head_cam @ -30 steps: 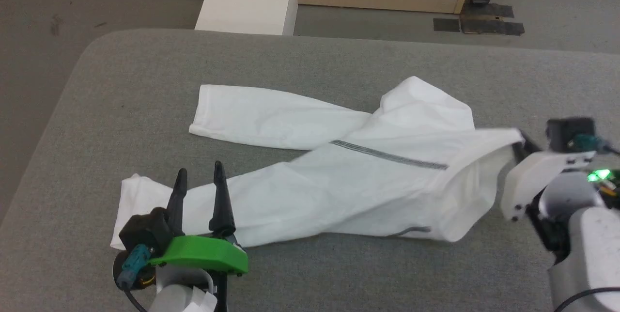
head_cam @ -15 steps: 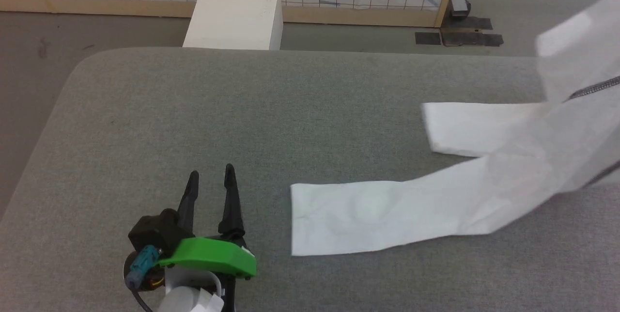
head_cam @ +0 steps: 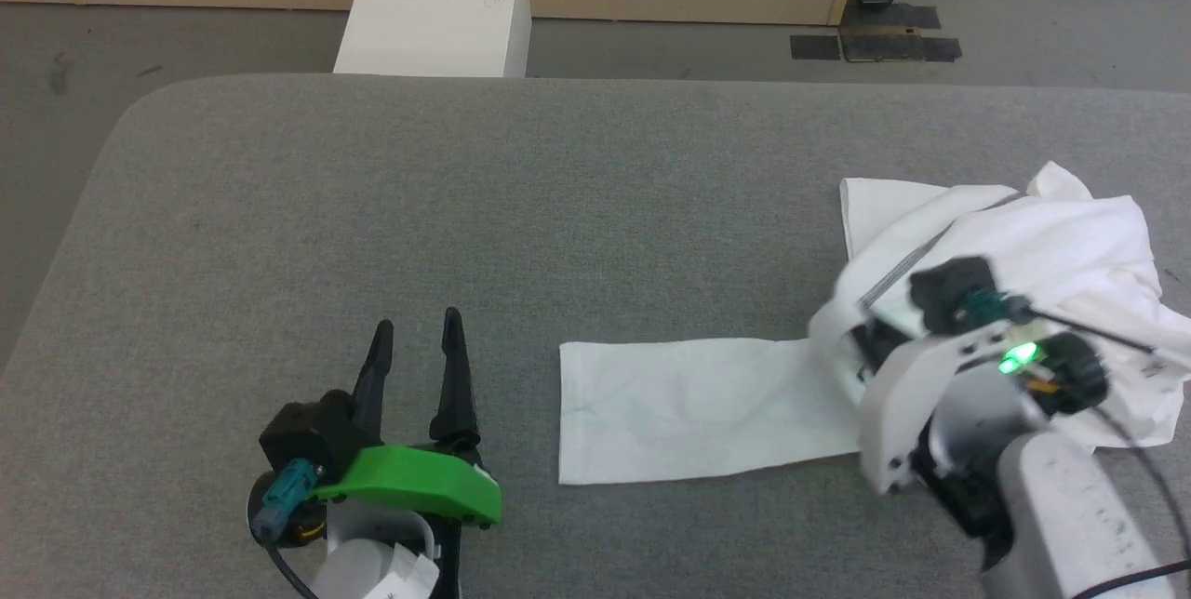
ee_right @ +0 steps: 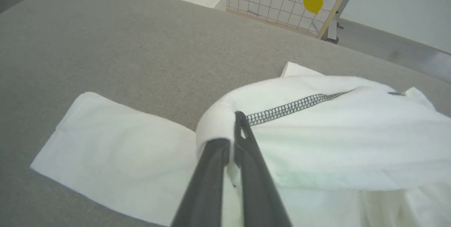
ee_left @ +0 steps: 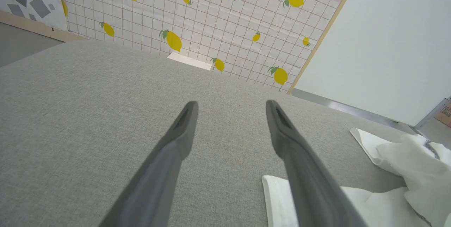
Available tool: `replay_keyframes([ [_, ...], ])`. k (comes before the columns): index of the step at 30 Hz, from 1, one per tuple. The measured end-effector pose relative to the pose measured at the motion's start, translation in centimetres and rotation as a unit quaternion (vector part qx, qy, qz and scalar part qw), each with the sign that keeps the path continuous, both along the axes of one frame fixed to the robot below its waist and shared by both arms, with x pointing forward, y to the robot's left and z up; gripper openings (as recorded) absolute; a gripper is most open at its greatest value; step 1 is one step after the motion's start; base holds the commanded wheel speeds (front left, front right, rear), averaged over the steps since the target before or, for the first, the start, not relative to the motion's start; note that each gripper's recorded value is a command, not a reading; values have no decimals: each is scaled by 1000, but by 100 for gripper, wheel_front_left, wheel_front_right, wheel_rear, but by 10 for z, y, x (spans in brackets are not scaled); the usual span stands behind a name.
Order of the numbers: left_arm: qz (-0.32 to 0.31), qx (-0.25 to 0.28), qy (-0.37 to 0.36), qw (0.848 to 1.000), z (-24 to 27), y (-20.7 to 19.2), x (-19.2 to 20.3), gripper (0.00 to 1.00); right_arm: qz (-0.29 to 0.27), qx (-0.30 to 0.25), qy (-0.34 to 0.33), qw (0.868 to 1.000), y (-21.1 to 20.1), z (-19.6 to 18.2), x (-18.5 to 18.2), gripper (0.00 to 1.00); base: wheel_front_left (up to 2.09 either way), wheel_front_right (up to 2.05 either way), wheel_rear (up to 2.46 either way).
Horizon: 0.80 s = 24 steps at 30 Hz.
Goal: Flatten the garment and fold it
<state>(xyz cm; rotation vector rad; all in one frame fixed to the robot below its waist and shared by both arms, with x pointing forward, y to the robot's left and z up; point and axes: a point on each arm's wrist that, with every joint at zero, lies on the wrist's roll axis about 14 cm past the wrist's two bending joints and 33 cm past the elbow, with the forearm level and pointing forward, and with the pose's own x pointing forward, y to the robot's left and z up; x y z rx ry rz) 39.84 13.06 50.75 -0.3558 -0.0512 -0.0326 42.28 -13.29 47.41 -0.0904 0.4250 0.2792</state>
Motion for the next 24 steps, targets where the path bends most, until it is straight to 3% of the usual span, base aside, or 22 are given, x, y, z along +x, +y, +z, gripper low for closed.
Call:
replay_keyframes([
  [1, -1, 0, 2, 1000, -1, -1, 0, 100, 10, 9, 23, 1000, 9, -11, -7, 100, 0, 0, 0],
  [4, -3, 1, 4, 1000, -2, -2, -1, 100, 19, 29, 57, 998, 17, -27, -24, 100, 0, 0, 0],
  [7, -5, -2, 3, 1000, -1, -3, -2, 100, 2, 40, 49, 998, 7, -24, -30, 100, 0, 0, 0],
  [12, -15, -3, -3, 1000, 3, -10, -3, 100, -55, 71, 6, 996, -23, -7, -45, 100, 0, 0, 0],
  [18, -49, -6, -7, 999, 5, -30, -1, 100, -150, 83, -30, 985, -71, -1, -72, 100, 0, 0, 0],
  [24, -81, -7, -6, 997, 4, -52, 2, 100, -197, 104, -42, 974, -96, 1, -76, 100, 0, 0, 0],
])
